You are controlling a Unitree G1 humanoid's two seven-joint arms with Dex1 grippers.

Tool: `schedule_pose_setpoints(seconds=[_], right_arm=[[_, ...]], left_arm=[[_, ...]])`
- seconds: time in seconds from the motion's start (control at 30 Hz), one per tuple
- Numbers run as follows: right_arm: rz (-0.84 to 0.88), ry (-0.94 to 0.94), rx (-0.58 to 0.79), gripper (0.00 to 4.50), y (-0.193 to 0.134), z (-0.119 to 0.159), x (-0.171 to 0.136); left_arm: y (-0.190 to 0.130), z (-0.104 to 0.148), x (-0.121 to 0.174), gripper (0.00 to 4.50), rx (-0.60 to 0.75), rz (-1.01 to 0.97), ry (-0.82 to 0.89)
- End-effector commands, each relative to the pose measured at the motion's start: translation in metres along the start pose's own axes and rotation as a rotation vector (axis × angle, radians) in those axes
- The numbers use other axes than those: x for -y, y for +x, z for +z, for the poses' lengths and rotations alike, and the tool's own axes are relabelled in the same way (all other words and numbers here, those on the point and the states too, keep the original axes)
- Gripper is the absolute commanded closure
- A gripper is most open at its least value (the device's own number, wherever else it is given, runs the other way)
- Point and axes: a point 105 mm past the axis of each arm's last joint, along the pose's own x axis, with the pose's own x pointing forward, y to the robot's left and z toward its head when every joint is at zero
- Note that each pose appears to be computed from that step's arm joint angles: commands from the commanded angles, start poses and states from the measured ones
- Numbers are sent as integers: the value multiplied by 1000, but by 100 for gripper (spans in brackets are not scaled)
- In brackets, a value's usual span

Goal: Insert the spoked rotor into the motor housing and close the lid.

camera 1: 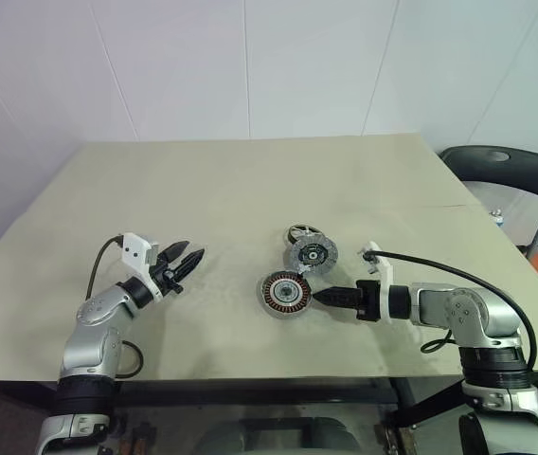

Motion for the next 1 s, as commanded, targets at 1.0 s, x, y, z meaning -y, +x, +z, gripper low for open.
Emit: schedule_pose_setpoints(seconds=[1.0], right_arm=[[-46,-334,77,445,54,39,-16]], left_arm=[[-2,17,-5,216,52,31,68]])
